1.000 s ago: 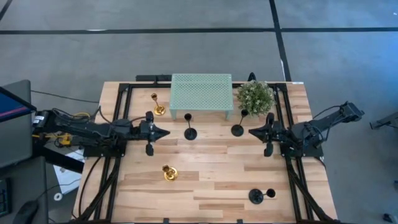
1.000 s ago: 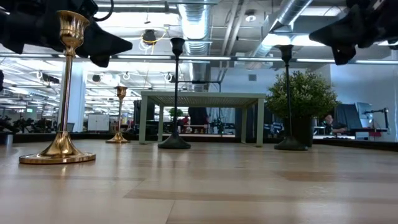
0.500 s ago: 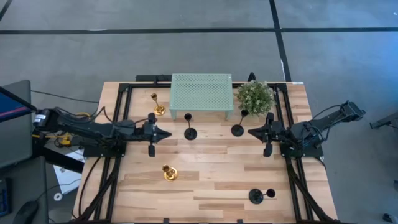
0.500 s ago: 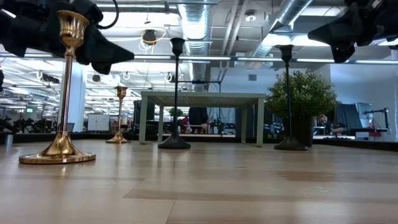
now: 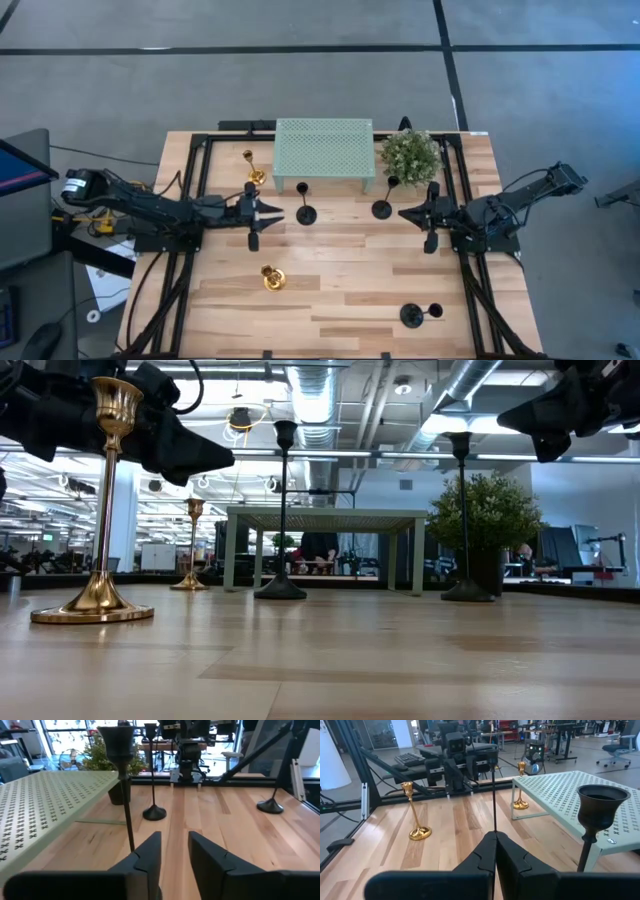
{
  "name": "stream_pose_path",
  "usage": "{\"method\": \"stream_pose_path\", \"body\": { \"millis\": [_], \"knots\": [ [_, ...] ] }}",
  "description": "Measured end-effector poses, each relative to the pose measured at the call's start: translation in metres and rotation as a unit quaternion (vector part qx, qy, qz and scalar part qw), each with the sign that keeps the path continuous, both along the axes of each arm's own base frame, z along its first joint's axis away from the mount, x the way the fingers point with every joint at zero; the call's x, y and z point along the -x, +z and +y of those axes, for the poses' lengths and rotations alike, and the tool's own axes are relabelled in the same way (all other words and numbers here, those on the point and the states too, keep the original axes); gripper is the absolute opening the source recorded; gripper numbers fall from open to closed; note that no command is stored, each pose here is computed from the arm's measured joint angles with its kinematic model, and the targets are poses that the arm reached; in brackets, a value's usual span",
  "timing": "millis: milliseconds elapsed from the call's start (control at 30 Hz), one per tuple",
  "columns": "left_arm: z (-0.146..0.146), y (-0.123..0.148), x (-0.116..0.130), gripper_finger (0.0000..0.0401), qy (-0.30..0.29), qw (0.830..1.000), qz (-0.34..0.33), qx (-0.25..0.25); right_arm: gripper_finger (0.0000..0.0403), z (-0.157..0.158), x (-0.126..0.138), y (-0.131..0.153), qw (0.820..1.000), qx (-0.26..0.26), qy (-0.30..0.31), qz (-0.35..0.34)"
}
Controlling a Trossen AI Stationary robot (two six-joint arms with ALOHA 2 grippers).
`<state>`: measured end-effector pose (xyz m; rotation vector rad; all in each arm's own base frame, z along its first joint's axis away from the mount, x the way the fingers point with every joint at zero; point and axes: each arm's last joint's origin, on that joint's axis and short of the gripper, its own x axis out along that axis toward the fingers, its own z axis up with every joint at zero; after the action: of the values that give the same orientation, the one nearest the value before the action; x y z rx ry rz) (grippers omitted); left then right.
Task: Pick & Place candle stick holders
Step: Put the top left black candle holder on the shelf
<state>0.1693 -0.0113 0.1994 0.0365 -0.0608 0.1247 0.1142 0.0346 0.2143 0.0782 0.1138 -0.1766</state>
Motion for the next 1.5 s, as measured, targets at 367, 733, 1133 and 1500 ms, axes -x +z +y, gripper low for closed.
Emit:
{"method": "stream_pose_path", "body": {
  "millis": [367,733,1133,1500],
  "knots": [
    [0.000,0.001,-0.016,0.0174,0.021,1.000,-0.007,0.002,0.0000,0.000,0.000,0.000,1.000,0.000,0.000,-0.001],
    [0.007,0.016,-0.041,0.0186,0.070,0.997,-0.001,-0.037,0.0000,0.000,0.000,0.000,1.000,0.000,0.000,-0.001],
    [0.009,0.008,-0.045,0.0186,0.076,0.996,0.017,-0.032,0.0000,0.000,0.000,0.000,1.000,0.001,0.000,-0.001],
    [0.011,0.010,-0.045,0.0186,0.094,0.995,0.007,-0.028,0.0000,0.000,0.000,0.000,1.000,0.001,0.000,-0.001]
  ]
}}
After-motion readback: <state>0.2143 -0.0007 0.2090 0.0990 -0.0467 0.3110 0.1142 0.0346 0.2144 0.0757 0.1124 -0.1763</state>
